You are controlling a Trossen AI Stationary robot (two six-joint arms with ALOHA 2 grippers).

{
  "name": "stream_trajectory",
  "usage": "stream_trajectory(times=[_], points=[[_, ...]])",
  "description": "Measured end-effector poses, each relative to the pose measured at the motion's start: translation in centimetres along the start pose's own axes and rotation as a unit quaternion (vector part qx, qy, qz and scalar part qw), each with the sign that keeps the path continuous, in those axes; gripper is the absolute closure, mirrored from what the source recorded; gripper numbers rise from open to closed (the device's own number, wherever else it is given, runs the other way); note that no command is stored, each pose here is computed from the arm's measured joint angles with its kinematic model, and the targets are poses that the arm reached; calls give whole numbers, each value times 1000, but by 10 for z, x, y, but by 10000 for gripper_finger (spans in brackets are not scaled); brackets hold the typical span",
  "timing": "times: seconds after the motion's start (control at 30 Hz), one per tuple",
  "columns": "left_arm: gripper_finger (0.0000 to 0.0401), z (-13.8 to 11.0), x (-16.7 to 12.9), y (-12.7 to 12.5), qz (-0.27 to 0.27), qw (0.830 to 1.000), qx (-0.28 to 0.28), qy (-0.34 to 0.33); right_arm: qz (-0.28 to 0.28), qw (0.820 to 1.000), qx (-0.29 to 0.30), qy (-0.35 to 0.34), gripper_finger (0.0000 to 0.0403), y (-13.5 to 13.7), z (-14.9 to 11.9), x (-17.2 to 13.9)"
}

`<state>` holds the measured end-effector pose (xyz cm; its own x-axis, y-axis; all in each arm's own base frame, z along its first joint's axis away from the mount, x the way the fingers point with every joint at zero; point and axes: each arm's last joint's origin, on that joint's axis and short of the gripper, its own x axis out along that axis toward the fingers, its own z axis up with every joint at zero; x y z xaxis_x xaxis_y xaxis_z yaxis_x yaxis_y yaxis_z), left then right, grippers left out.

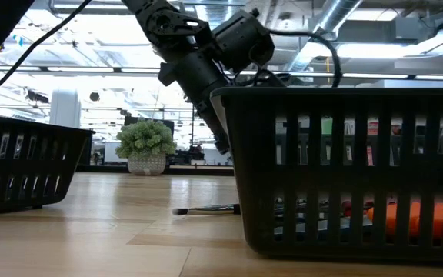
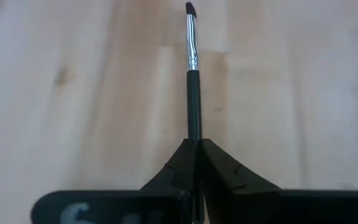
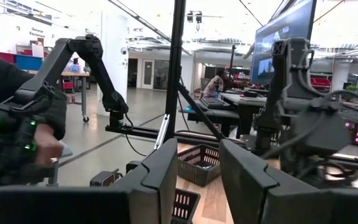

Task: Pick & Place Paint Supplies
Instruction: Put the black makeup brush into the left black bin

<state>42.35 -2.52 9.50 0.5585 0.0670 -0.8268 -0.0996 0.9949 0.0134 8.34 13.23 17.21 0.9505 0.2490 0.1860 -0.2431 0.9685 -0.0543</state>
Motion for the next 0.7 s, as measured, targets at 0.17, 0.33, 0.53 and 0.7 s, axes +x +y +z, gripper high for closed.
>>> stream_trajectory(times=[0.17, 0.33, 0.53, 0.7], points=[[399, -2, -4, 22, 3, 999, -18, 41, 1, 1000, 4, 1, 294, 0, 0, 0], [391, -7, -13, 41, -50, 993, -49, 100, 1, 1000, 8, 2, 294, 0, -1, 0], [351, -9, -16, 53, -59, 990, -48, 116, 4, 1000, 7, 2, 294, 0, -1, 0], [307, -10, -18, 46, -46, 991, -27, 122, 5, 1000, 8, 1, 294, 0, -1, 0]])
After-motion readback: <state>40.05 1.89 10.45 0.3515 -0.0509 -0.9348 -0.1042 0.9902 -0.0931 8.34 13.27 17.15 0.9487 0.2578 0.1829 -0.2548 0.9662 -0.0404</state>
